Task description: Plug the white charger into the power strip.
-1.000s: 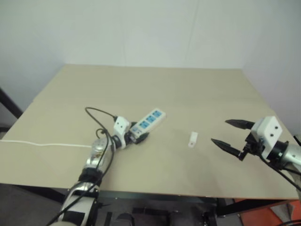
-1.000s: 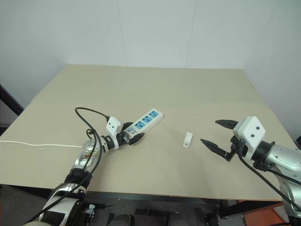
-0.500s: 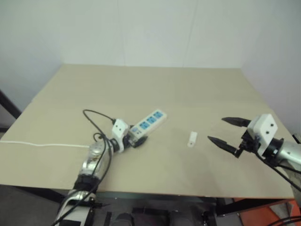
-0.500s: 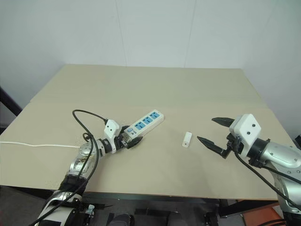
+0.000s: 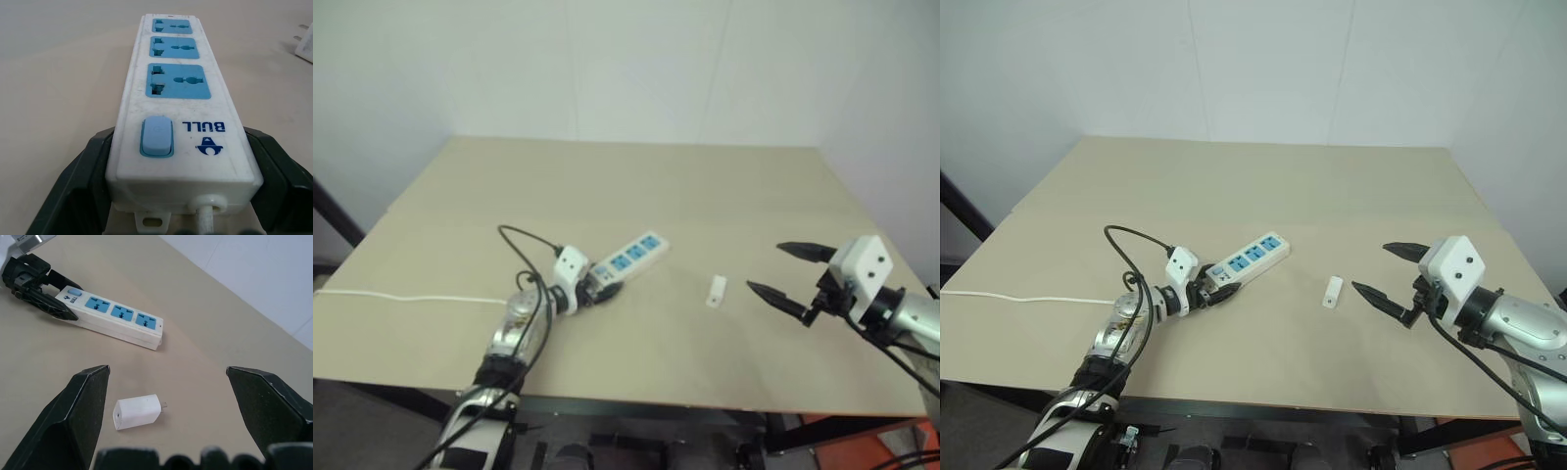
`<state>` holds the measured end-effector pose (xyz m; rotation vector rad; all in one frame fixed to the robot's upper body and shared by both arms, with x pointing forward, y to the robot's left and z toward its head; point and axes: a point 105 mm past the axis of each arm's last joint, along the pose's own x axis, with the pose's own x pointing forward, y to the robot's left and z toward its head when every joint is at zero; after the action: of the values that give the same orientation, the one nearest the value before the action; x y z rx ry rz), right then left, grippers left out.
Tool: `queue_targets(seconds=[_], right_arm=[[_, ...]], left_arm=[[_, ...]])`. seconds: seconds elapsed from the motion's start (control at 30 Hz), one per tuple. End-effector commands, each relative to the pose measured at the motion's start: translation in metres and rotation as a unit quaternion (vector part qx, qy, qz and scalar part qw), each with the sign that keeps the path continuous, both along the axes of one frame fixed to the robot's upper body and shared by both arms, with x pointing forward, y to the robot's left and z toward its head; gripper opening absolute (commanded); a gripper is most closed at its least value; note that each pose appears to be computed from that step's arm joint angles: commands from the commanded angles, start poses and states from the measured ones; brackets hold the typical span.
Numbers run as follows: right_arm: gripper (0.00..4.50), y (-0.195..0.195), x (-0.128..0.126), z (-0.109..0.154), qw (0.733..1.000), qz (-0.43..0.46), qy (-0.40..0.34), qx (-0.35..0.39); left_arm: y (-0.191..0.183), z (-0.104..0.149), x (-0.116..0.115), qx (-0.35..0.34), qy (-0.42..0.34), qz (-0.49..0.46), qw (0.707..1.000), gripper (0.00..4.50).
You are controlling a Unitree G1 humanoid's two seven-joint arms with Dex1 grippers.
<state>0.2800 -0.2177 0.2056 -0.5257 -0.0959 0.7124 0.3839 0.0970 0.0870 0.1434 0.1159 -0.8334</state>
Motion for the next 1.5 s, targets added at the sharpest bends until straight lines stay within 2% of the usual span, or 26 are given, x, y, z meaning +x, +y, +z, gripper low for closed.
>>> queue_targets(seconds=[0.03, 0.3, 0.43, 0.57, 0.73, 0.87, 1.0, 1.2, 1.37, 1.5], right_arm=[[4.50, 0.002, -0.003, 0.019, 0.999, 0.007, -0.039, -0.001], [4.50, 0.007, 0.005, 0.022, 0.996, 0.063, -0.030, -0.062], [4.50, 0.011, 0.013, 0.017, 0.983, 0.116, -0.013, -0.139], [4.50, 0.010, 0.019, 0.016, 0.973, 0.154, 0.003, -0.174], [4.50, 0.013, 0.022, 0.015, 0.971, 0.167, 0.003, -0.172], [4.50, 0.016, 0.021, 0.012, 0.965, 0.188, 0.010, -0.185], [4.50, 0.018, 0.019, 0.003, 0.943, 0.226, 0.027, -0.242], [4.50, 0.020, 0.026, -0.001, 0.919, 0.266, 0.035, -0.290], [4.50, 0.027, 0.032, -0.002, 0.905, 0.293, 0.037, -0.307], [4.50, 0.031, 0.037, -0.007, 0.880, 0.319, 0.037, -0.349]], left_arm=[[-0.012, -0.008, -0.009, 0.006, 0.006, -0.053, 0.999, 3.31], [-0.015, 0.026, -0.032, 0.002, -0.065, -0.206, 0.977, 3.31], [-0.010, 0.035, -0.046, 0.031, -0.076, -0.275, 0.958, 3.31], [0.001, 0.042, -0.043, 0.046, -0.090, -0.260, 0.960, 3.31], [0.010, 0.046, -0.035, 0.037, -0.099, -0.221, 0.970, 3.31], [0.010, 0.046, -0.048, 0.025, -0.089, -0.246, 0.965, 3.31], [0.012, 0.049, -0.071, 0.036, -0.072, -0.318, 0.945, 3.31], [0.010, 0.041, -0.089, 0.044, -0.044, -0.371, 0.927, 3.31], [-0.002, 0.023, -0.085, 0.057, -0.042, -0.351, 0.934, 3.31], [-0.007, -0.004, -0.081, 0.096, -0.050, -0.337, 0.935, 3.31]])
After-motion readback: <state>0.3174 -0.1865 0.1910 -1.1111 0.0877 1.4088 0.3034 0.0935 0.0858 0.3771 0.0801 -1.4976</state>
